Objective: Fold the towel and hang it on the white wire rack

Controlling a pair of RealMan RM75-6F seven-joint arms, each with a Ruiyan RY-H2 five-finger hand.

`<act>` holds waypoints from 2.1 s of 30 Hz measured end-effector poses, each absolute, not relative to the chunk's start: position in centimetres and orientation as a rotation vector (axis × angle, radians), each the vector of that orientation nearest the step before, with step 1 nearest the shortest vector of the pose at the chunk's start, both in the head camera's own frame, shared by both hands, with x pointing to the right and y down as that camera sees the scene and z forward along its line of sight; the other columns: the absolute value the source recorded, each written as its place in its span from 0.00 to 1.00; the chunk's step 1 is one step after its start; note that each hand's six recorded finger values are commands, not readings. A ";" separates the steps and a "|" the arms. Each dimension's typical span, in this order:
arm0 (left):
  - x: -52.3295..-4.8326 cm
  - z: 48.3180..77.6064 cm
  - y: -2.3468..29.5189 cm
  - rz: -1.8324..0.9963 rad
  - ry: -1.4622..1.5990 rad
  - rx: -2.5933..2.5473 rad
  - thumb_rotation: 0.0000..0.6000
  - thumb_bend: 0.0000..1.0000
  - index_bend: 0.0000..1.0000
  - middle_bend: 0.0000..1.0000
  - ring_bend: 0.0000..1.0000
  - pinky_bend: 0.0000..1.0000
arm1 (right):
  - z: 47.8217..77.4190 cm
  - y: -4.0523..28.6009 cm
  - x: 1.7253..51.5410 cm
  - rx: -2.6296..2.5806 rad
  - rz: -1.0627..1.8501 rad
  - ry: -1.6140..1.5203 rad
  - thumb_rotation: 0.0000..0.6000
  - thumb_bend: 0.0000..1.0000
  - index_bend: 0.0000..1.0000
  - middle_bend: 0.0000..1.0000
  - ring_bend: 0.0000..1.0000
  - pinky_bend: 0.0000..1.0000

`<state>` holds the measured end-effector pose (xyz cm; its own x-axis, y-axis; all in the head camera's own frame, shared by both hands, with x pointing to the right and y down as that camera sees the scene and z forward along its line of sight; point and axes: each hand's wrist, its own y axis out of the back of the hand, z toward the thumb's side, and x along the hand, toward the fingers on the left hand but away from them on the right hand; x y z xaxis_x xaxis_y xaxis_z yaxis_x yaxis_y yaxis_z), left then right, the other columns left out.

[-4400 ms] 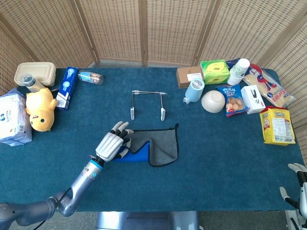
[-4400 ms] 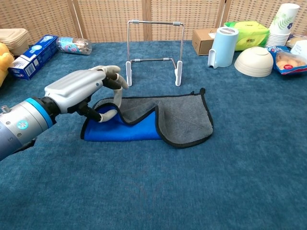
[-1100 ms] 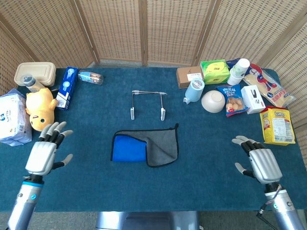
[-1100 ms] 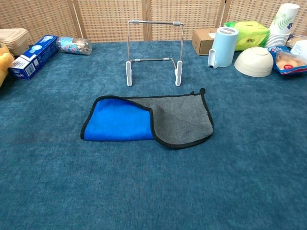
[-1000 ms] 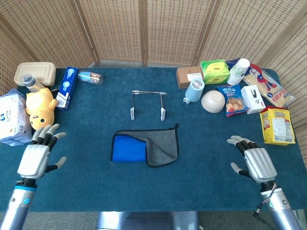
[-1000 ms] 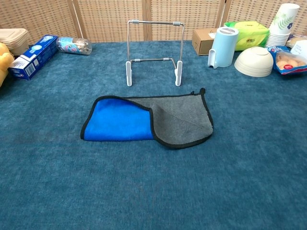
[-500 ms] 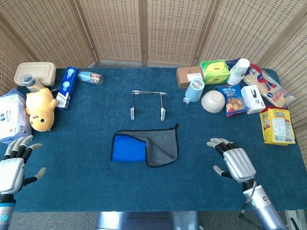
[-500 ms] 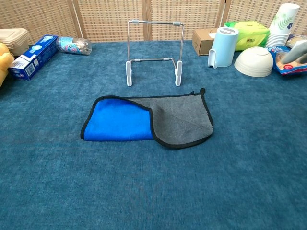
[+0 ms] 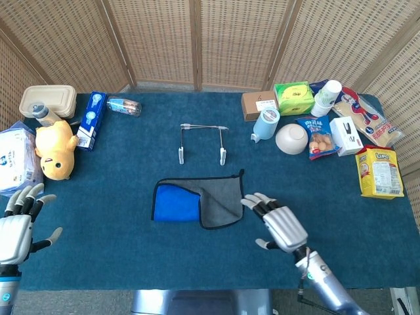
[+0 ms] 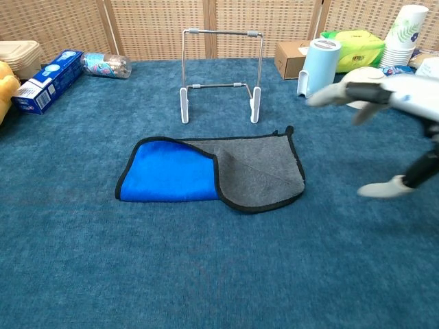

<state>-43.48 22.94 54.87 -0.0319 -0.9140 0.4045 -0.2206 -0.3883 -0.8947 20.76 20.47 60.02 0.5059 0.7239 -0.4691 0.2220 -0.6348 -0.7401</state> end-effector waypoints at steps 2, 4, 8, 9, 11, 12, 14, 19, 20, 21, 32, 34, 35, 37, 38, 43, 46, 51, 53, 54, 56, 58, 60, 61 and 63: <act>-43.5 54.7 22.8 -1.458 1.208 -1.636 1.00 0.33 0.25 0.11 0.00 0.00 | 60.2 20.4 19.3 -2.149 1.034 -0.750 1.00 0.14 0.06 0.11 0.09 0.23; -43.6 54.6 22.8 -1.454 1.212 -1.634 1.00 0.33 0.25 0.11 0.00 0.00 | 60.4 20.3 18.1 -2.153 1.015 -0.733 1.00 0.14 0.04 0.10 0.08 0.22; -43.7 54.5 22.8 -1.449 1.220 -1.632 1.00 0.33 0.25 0.11 0.00 0.00 | 60.9 20.0 15.8 -2.163 0.987 -0.707 1.00 0.12 0.03 0.10 0.07 0.22; -43.8 54.4 22.7 -1.445 1.227 -1.630 1.00 0.33 0.25 0.11 0.00 0.00 | 61.0 19.9 15.4 -2.164 0.983 -0.705 1.00 0.12 0.02 0.09 0.07 0.22; -43.9 54.3 22.6 -1.433 1.240 -1.625 1.00 0.33 0.25 0.11 0.00 0.00 | 61.2 19.9 14.5 -2.166 0.979 -0.702 1.00 0.11 0.01 0.09 0.06 0.22; -43.9 54.2 22.5 -1.426 1.246 -1.623 1.00 0.33 0.25 0.11 0.00 0.00 | 61.4 19.9 14.1 -2.169 0.978 -0.704 1.00 0.11 0.01 0.09 0.06 0.22; -44.0 54.1 22.4 -1.414 1.256 -1.618 1.00 0.33 0.26 0.11 0.00 0.00 | 61.8 19.9 13.1 -2.182 0.982 -0.708 1.00 0.11 0.00 0.09 0.05 0.22; -44.2 54.1 22.2 -1.408 1.267 -1.610 1.00 0.33 0.26 0.11 0.00 0.00 | 62.5 20.0 11.0 -2.214 0.989 -0.706 1.00 0.11 0.00 0.07 0.04 0.21; -44.2 54.2 22.2 -1.409 1.269 -1.609 1.00 0.33 0.26 0.11 0.00 0.00 | 62.6 20.1 10.4 -2.215 0.986 -0.701 1.00 0.11 0.00 0.07 0.03 0.20; -44.3 54.2 22.1 -1.410 1.271 -1.607 1.00 0.33 0.26 0.11 0.00 0.00 | 62.7 20.1 10.0 -2.215 0.983 -0.695 1.00 0.11 0.00 0.06 0.03 0.20; -44.4 54.2 22.0 -1.418 1.277 -1.604 1.00 0.33 0.26 0.11 0.00 0.00 | 64.6 20.1 6.3 -2.170 0.993 -0.661 1.00 0.11 0.00 0.05 0.00 0.16; -44.4 54.3 22.0 -1.420 1.278 -1.605 1.00 0.33 0.26 0.11 0.00 0.00 | 64.9 20.0 6.0 -2.167 1.001 -0.673 1.00 0.11 0.00 0.05 0.00 0.16; -44.4 54.3 22.0 -1.421 1.279 -1.605 1.00 0.33 0.26 0.11 0.00 0.00 | 65.0 19.9 5.8 -2.165 1.006 -0.684 1.00 0.11 0.00 0.05 0.00 0.16; -44.5 54.3 22.0 -1.424 1.280 -1.607 1.00 0.33 0.26 0.11 0.00 0.00 | 65.2 19.8 5.5 -2.162 1.014 -0.699 1.00 0.11 0.00 0.04 0.00 0.16; -44.5 54.3 22.0 -1.425 1.280 -1.608 1.00 0.33 0.26 0.11 0.00 0.00 | 65.4 19.7 5.3 -2.160 1.020 -0.709 1.00 0.11 0.00 0.04 0.00 0.16; -44.4 54.5 22.0 -1.429 1.277 -1.616 1.00 0.33 0.26 0.11 0.00 0.00 | 65.8 19.5 4.7 -2.151 1.030 -0.715 1.00 0.11 0.00 0.03 0.00 0.15; -44.3 54.6 22.0 -1.430 1.274 -1.619 1.00 0.33 0.26 0.11 0.00 0.00 | 66.2 19.5 4.6 -2.144 1.036 -0.706 1.00 0.11 0.00 0.03 0.00 0.15; -44.3 54.7 22.0 -1.434 1.275 -1.617 1.00 0.33 0.26 0.11 0.00 0.00 | 66.9 19.2 5.1 -2.133 1.055 -0.709 1.00 0.11 0.00 0.03 0.00 0.15; -44.3 54.7 21.9 -1.434 1.273 -1.617 1.00 0.33 0.26 0.11 0.00 0.00 | 67.2 19.1 5.4 -2.133 1.065 -0.720 1.00 0.11 0.00 0.03 0.00 0.15; -44.2 54.7 21.9 -1.434 1.272 -1.616 1.00 0.33 0.26 0.11 0.00 0.00 | 67.4 19.1 5.4 -2.135 1.068 -0.724 1.00 0.11 0.00 0.03 0.00 0.15; -44.1 54.7 21.8 -1.431 1.270 -1.617 1.00 0.33 0.26 0.11 0.00 0.00 | 67.6 19.2 5.4 -2.138 1.071 -0.727 1.00 0.11 0.00 0.03 0.00 0.14; -44.0 54.8 21.7 -1.431 1.268 -1.620 1.00 0.33 0.26 0.11 0.00 0.00 | 67.6 19.2 5.2 -2.137 1.067 -0.727 1.00 0.11 0.00 0.03 0.00 0.14; -43.9 54.9 21.7 -1.432 1.264 -1.622 1.00 0.33 0.26 0.10 0.00 0.00 | 67.7 19.3 4.8 -2.137 1.062 -0.727 1.00 0.11 0.00 0.03 0.00 0.14; -43.9 54.9 21.7 -1.433 1.263 -1.622 1.00 0.33 0.26 0.10 0.00 0.00 | 67.7 19.3 4.7 -2.136 1.061 -0.728 1.00 0.11 0.00 0.03 0.00 0.14; -43.9 54.9 21.7 -1.435 1.263 -1.622 1.00 0.33 0.26 0.10 0.00 0.00 | 67.9 19.2 4.5 -2.133 1.062 -0.729 1.00 0.11 0.00 0.03 0.00 0.14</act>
